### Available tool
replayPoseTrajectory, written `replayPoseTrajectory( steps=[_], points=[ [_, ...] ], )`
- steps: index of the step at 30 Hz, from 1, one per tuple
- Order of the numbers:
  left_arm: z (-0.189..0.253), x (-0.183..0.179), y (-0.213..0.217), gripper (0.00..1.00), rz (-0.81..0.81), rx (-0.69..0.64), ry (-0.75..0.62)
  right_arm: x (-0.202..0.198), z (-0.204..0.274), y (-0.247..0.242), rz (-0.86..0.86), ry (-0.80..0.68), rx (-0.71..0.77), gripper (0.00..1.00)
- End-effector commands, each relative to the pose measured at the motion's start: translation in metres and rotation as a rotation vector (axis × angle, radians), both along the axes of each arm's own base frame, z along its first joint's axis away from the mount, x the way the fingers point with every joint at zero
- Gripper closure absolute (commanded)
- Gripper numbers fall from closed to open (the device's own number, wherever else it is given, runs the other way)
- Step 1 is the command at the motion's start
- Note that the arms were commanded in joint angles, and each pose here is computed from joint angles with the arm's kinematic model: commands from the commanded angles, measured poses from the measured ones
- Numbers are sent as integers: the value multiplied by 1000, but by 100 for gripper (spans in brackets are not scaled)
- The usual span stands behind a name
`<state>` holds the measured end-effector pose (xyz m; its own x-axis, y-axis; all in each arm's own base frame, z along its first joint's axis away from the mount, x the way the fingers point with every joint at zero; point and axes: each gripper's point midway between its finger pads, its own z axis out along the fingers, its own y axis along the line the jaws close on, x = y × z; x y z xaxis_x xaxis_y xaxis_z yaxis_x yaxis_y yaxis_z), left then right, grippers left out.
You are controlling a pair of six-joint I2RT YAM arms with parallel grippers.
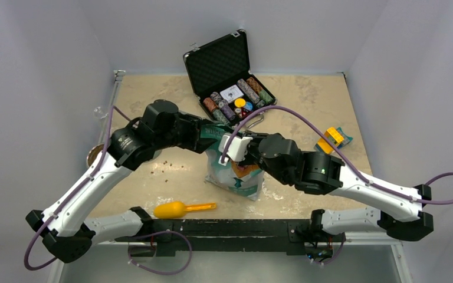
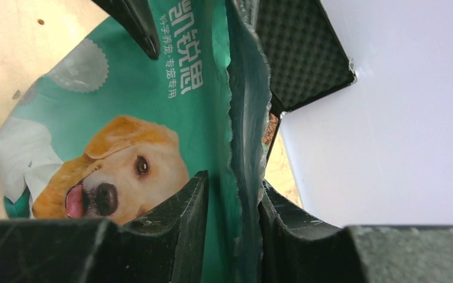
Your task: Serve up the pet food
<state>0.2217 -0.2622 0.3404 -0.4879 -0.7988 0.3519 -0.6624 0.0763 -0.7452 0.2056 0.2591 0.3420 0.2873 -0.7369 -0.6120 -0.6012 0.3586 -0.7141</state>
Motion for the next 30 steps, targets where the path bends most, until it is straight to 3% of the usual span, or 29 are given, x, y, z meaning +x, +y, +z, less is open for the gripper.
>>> replayPoseTrajectory(
  steps=[1,6,9,12,16,24,30],
  points=[
    [-13,2,33,45,75,82,-21,-14,20,13,99,15,94,63],
    [-7,18,63,48,130,216,-105,-26,12,36,196,98,94,58],
    [-7,22,57,55,111,205,-105,-19,10,45,176,82,73,56],
    [-2,29,60,69,131,173,-120,-9,19,51,157,11,89,56],
    [11,26,52,100,115,78,-116,-3,12,61,174,-19,17,58],
    [38,0,31,100,7,-76,2,-3,28,91,227,-110,21,53],
    [56,-11,24,100,-27,-141,42,8,36,117,191,-226,-49,56]
  ],
)
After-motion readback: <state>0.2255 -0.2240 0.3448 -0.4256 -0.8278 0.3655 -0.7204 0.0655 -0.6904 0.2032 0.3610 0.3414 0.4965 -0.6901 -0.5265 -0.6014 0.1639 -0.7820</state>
